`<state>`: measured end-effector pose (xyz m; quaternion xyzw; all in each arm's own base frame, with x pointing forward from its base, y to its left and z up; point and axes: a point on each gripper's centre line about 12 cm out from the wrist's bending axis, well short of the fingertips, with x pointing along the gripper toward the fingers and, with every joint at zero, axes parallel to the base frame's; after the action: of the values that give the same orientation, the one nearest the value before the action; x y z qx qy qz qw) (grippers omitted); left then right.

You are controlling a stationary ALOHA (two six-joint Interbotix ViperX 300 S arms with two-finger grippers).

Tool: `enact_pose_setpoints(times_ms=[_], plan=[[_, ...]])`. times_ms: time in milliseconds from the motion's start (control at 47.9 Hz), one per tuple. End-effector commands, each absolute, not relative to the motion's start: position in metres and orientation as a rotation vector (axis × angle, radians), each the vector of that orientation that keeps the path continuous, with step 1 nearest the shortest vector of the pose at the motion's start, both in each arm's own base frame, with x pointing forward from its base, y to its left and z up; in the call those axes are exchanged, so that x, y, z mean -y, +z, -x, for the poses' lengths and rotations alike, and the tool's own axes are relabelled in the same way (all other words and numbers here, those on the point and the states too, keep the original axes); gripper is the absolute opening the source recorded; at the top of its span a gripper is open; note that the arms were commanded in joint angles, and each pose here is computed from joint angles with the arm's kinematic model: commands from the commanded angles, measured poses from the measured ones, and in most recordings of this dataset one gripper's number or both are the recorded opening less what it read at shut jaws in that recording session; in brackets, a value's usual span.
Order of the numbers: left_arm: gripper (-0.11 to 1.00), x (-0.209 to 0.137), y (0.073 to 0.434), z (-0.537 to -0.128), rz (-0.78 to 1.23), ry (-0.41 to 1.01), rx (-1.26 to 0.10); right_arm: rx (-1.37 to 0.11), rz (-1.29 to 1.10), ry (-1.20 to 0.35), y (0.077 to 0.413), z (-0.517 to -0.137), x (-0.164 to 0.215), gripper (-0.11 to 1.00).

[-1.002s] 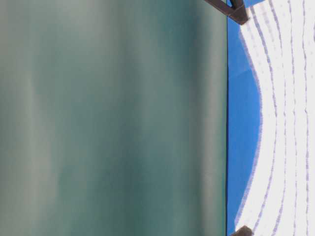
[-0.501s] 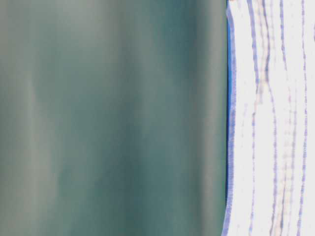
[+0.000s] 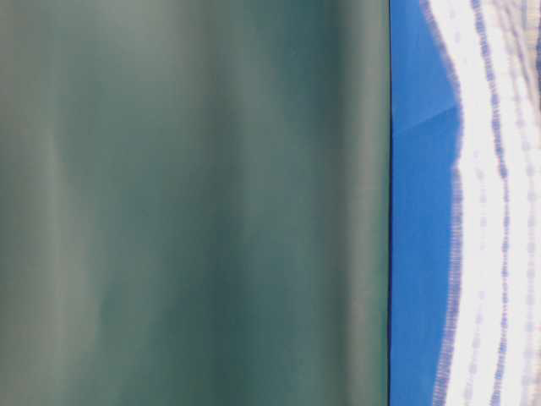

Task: Fold the blue towel.
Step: 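Lift the top corners and fold them down toward the bottom edge, then release the corners onto the bottom edge and raise both grippers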

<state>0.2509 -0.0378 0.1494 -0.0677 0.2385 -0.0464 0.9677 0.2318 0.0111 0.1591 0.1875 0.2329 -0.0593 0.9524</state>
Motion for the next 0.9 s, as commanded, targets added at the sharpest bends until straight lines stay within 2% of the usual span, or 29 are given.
enact_pose_setpoints(times_ms=[0, 418, 731, 772, 877], plan=[[0.02, 0.042, 0.154, -0.257, 0.140, -0.105, -0.467, -0.468, -0.387, -0.113, 0.162, -0.237, -0.014, 0.05], [0.02, 0.047, 0.134, -0.257, 0.126, -0.117, -0.546, -0.629, -0.372, -0.070, 0.134, -0.253, -0.039, 0.05], [0.04, 0.048, 0.118, -0.259, 0.119, -0.111, -0.605, -0.672, -0.371, -0.065, 0.127, -0.264, -0.046, 0.05], [0.06, 0.048, 0.118, -0.259, 0.119, -0.112, -0.605, -0.673, -0.371, -0.064, 0.127, -0.264, -0.047, 0.05], [0.26, 0.048, 0.118, -0.259, 0.119, -0.111, -0.605, -0.674, -0.382, -0.068, 0.127, -0.264, -0.047, 0.05]])
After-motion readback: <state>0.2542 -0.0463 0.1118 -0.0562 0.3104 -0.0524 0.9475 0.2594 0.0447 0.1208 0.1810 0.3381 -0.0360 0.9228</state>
